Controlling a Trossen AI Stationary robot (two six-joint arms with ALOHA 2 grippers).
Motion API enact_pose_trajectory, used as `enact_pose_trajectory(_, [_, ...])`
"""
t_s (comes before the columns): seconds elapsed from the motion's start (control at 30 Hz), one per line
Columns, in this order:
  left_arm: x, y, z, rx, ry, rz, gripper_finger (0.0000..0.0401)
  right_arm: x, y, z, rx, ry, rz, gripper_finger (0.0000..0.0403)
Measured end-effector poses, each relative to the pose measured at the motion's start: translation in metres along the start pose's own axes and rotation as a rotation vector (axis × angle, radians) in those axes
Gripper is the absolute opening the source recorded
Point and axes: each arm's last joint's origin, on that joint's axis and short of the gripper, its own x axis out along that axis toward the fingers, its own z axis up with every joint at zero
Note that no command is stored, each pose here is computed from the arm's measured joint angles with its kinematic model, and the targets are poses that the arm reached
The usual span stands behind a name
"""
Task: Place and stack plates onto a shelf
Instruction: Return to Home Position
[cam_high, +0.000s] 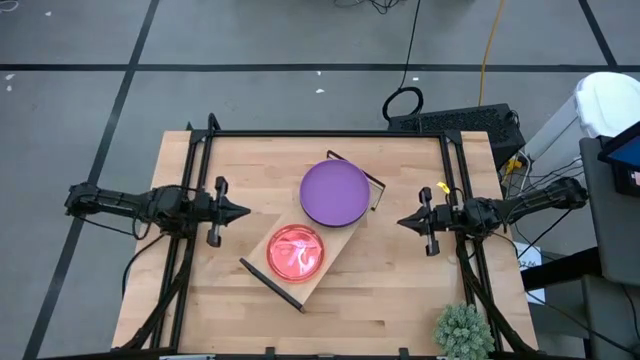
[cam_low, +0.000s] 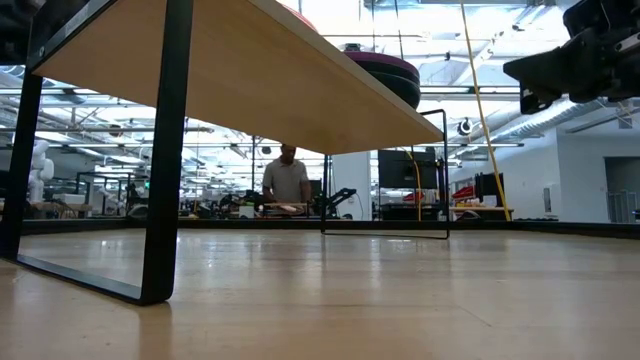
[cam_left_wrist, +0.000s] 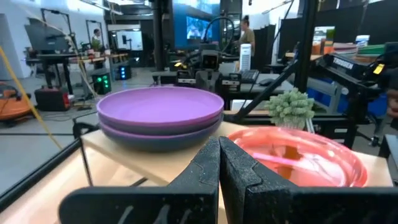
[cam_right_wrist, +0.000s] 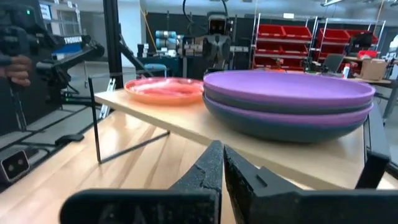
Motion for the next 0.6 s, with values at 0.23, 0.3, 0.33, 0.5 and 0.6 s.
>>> enact_pose_trajectory(0.23, [-0.013,0.002,-0.001,-0.003,0.006,0.008,0.0001,-0.003,-0.001,0.0,-0.009,-0.001,-0.001,0.0])
enact_pose_trajectory(0.3, [-0.016,0.002,-0.001,0.011,-0.005,0.008,0.0001,-0.003,-0.001,0.0,-0.012,-0.003,-0.001,0.0])
enact_pose_trajectory(0.33, [-0.017,0.002,0.0,0.02,-0.009,0.008,0.0001,-0.003,-0.001,0.0,-0.015,-0.002,-0.002,0.0])
enact_pose_trajectory(0.5, [-0.016,0.002,-0.017,0.026,-0.024,0.01,0.0001,-0.003,-0.001,0.0,-0.027,-0.002,-0.003,0.0])
enact_pose_trajectory(0.6, [-0.013,0.001,-0.034,-0.006,-0.052,0.01,0.0001,-0.003,-0.001,0.0,-0.027,-0.001,-0.002,0.0])
